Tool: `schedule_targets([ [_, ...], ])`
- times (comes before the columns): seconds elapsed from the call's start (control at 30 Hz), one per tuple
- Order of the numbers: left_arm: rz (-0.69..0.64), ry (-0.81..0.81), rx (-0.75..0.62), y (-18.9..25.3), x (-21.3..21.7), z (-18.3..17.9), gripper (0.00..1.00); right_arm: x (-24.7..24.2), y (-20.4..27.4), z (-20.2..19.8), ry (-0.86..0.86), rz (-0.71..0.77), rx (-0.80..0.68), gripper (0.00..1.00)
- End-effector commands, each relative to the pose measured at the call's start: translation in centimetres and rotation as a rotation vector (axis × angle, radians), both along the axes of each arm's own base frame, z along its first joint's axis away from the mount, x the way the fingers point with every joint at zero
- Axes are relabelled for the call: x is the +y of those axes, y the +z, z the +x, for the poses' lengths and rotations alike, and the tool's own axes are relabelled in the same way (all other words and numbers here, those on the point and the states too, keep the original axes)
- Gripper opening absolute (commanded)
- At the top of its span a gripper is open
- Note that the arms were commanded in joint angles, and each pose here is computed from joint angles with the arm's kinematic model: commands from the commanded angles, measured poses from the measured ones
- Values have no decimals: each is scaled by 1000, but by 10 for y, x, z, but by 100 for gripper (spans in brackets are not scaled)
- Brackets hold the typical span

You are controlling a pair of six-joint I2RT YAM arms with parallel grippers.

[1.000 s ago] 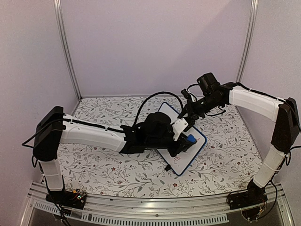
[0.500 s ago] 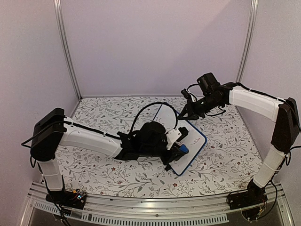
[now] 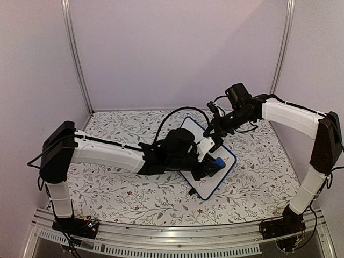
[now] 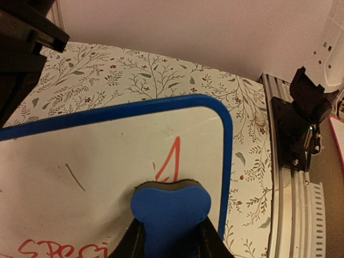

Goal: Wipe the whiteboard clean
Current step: Erase the whiteboard from the whiteboard stand.

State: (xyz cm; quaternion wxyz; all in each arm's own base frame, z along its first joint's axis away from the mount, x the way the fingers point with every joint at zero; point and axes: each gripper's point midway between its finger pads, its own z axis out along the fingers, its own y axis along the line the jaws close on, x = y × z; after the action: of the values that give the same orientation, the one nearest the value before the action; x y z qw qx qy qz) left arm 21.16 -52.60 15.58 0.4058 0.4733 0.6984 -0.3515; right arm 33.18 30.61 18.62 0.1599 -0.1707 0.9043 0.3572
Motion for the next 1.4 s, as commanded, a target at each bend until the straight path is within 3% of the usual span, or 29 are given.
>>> schedule_targets([
  [0.0, 11, -4, 13, -11, -6, 15, 0, 7, -22, -22, 27, -29, 93, 0],
  [0.17, 11, 2, 21, -10, -4, 15, 0, 8, -22, -21, 28, -28, 93, 0],
  [0.53, 81, 63, 100, -51, 36, 15, 0, 9, -23, -20, 34, -29, 91, 0],
  [1.1, 52, 123, -59, -17, -9, 30, 0, 9, -26, -19, 36, -35, 93, 0],
  [1.37, 68, 159, -78, -16, 0, 31, 0, 9, -24, -20, 35, -34, 94, 0],
])
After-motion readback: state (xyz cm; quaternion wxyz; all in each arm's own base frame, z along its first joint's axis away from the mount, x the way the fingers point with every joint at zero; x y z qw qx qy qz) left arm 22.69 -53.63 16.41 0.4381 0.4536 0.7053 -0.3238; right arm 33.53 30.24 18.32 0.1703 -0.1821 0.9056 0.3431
